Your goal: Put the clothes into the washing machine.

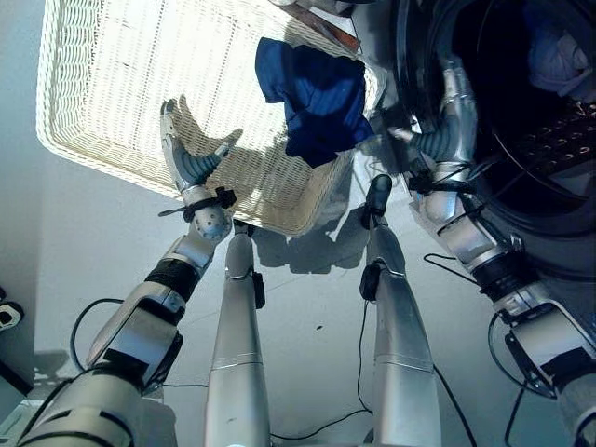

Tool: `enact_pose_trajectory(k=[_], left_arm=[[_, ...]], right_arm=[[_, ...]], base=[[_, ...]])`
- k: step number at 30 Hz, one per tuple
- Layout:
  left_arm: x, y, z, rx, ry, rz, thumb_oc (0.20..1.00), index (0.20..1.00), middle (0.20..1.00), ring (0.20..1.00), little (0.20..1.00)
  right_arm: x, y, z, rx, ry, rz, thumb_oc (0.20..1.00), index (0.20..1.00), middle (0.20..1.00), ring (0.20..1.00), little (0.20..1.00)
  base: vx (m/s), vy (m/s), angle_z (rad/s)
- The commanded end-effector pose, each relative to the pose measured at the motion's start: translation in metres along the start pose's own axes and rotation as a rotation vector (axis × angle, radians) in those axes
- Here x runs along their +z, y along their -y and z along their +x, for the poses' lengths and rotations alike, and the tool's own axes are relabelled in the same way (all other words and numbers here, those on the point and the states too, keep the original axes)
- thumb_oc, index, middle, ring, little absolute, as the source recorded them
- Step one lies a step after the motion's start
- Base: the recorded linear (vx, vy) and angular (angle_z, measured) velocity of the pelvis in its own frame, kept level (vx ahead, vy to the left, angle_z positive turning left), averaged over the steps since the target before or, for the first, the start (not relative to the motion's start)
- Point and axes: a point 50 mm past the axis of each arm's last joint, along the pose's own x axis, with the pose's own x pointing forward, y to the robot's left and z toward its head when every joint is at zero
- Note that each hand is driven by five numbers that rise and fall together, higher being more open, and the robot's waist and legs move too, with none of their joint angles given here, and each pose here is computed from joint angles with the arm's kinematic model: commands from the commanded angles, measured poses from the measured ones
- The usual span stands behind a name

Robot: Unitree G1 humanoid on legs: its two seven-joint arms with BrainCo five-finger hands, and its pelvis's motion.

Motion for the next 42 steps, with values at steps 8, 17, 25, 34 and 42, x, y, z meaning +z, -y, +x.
enact_pose_trajectory(k=[8,17,25,34,42], left_arm=[[0.003,0.001,-0.005,0.049,-0.001,-0.024,1.0,1.0,1.0,1.0,1.0],[0.003,0.008,-0.002,0.019,-0.043,-0.03,1.0,1.0,1.0,1.0,1.0],[0.005,0.013,0.001,0.0,-0.05,-0.025,1.0,1.0,1.0,1.0,1.0],[0.011,0.021,0.002,-0.024,-0.04,-0.036,1.0,1.0,1.0,1.0,1.0],[0.017,0.03,0.002,-0.048,-0.027,-0.05,1.0,1.0,1.0,1.0,1.0]], right_arm=[[0.069,-0.022,-0.011,0.27,0.412,0.129,1.0,1.0,1.0,1.0,1.0],[0.079,-0.042,-0.002,0.326,0.404,0.055,1.0,1.0,1.0,1.0,1.0],[0.066,-0.056,0.006,0.366,0.324,-0.094,1.0,1.0,1.0,1.0,1.0],[0.041,-0.062,0.022,0.316,0.197,-0.302,1.0,1.0,1.0,1.0,1.0],[0.008,-0.062,0.031,0.326,0.059,-0.519,1.0,1.0,1.0,1.0,1.0]], base=[[0.0,0.0,0.0],[0.0,-0.001,0.0],[0.0,0.0,0.0],[0.0,0.0,0.0],[0.01,-0.012,0.05]])
